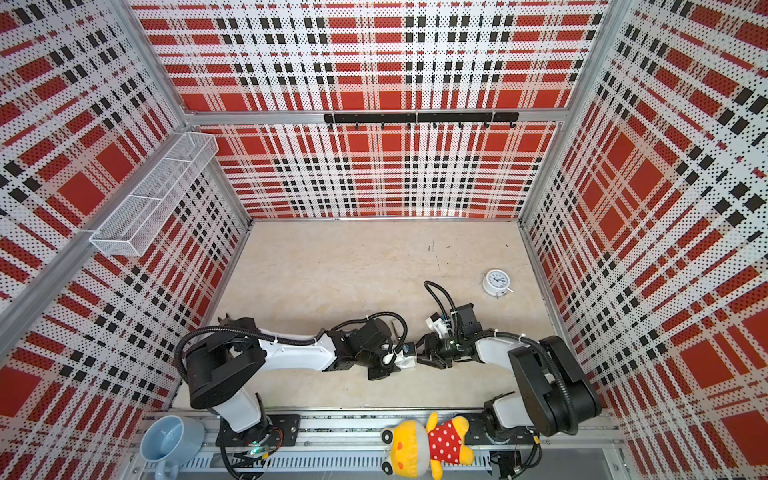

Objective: Load the staples into the stapler

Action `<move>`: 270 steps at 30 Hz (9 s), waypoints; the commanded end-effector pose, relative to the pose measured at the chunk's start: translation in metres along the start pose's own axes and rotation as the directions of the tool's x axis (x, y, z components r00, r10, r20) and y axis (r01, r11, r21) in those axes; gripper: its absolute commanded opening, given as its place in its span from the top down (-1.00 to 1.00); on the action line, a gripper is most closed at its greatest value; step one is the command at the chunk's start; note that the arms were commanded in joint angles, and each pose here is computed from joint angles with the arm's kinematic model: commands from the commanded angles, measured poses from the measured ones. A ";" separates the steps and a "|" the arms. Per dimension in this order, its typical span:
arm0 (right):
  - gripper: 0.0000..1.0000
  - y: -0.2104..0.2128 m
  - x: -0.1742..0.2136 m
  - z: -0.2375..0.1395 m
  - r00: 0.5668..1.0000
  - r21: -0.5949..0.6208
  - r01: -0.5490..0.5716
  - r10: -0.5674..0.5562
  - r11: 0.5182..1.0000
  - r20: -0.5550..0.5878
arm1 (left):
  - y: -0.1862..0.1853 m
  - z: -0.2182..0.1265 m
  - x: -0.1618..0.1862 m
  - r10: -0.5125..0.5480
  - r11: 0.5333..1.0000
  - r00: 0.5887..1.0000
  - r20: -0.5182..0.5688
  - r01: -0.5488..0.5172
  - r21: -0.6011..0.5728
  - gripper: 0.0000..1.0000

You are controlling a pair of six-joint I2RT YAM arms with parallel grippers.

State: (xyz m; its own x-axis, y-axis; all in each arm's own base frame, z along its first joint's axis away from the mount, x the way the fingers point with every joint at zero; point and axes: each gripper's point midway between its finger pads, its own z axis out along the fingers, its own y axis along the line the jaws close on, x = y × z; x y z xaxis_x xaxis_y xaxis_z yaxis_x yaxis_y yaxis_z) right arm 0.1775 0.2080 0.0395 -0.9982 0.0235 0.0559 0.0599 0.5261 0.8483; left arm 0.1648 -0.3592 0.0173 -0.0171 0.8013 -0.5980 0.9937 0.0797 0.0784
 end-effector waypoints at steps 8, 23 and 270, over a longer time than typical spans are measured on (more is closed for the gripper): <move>-0.08 0.008 -0.005 0.008 0.999 -0.030 0.046 -0.046 0.998 -0.014 | -0.003 0.010 0.012 0.002 1.000 0.999 -0.044 -0.001 0.020 0.32; -0.08 0.012 -0.001 0.010 0.997 -0.068 0.070 -0.073 0.995 -0.035 | -0.007 0.012 0.010 -0.001 0.998 0.999 -0.036 0.004 0.066 0.39; 0.72 -0.018 0.007 -0.004 0.994 0.082 0.073 -0.080 0.994 0.078 | 0.003 -0.012 0.014 -0.042 0.984 0.992 -0.117 0.061 0.165 0.37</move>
State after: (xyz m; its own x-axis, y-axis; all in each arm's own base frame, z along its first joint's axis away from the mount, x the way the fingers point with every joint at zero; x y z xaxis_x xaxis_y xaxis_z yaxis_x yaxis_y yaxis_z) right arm 0.1649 0.1927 0.0237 -0.9979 0.0601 -0.0241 0.0173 0.6068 0.7947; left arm 0.1659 -0.3430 0.0202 -0.0508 0.8580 -0.5112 0.9971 0.0146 -0.0745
